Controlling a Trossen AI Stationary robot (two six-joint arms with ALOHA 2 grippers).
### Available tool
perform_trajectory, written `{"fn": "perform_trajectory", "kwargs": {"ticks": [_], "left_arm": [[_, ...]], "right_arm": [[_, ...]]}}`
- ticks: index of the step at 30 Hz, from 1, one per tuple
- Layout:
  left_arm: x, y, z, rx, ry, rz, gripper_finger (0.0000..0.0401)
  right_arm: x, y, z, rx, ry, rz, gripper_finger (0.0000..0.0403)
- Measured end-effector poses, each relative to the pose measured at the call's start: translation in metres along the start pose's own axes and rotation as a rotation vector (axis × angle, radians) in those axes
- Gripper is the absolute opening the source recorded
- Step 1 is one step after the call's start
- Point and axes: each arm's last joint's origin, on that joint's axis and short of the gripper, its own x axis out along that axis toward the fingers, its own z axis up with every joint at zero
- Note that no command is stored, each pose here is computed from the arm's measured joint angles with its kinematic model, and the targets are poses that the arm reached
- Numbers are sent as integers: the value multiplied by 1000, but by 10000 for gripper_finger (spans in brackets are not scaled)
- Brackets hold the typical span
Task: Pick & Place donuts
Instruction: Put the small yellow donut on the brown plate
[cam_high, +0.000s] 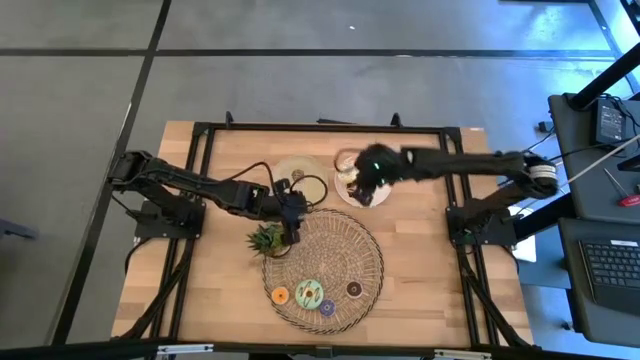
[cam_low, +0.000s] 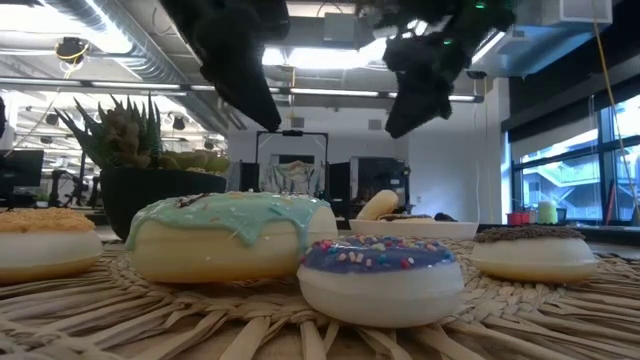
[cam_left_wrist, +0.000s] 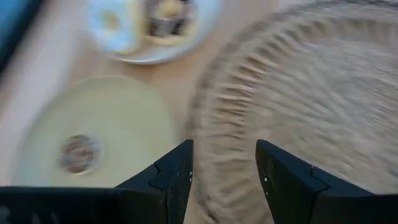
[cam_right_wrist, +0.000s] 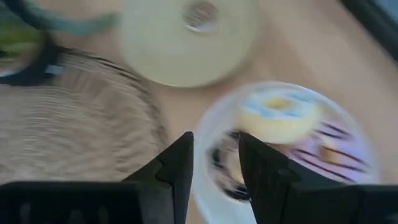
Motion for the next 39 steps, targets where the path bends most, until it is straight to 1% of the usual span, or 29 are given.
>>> {"fn": "perform_trajectory", "kwargs": {"ticks": [4, 8, 11, 13, 15, 18, 20, 25, 27, 29, 31, 34, 39], "left_arm": [[-3, -12, 2, 101, -13, -181, 169], [-8, -28, 3, 197, -57, -330, 169], [-12, -39, -1, 246, -42, -429, 168], [-15, -46, -5, 266, -23, -505, 169], [-19, -54, -8, 257, 1, -562, 168], [-23, -63, -14, 207, 34, -565, 164], [-25, -70, -19, 200, 65, -554, 159], [-25, -98, -33, 291, 47, -516, 143], [-21, -108, -43, 329, 75, -476, 135], [-16, -116, -51, 341, 114, -452, 128], [-12, -121, -57, 334, 156, -444, 120], [-8, -128, -62, 318, 178, -442, 108], [1, -133, -70, 308, 207, -407, 93]], "right_arm": [[3, 16, -28, -50, -155, 104, 129], [1, 29, -42, -169, -327, 188, 129], [1, 37, -48, -252, -370, 214, 129], [0, 39, -50, -265, -373, 221, 129], [0, 40, -50, -267, -374, 224, 129], [0, 40, -50, -267, -374, 223, 129], [0, 40, -50, -267, -373, 223, 129], [0, 40, -50, -268, -371, 223, 129], [0, 40, -50, -268, -371, 223, 129], [1, 40, -51, -265, -368, 222, 129], [1, 40, -50, -264, -369, 222, 129], [1, 40, -50, -262, -369, 222, 129], [1, 40, -50, -236, -367, 227, 129]]}}
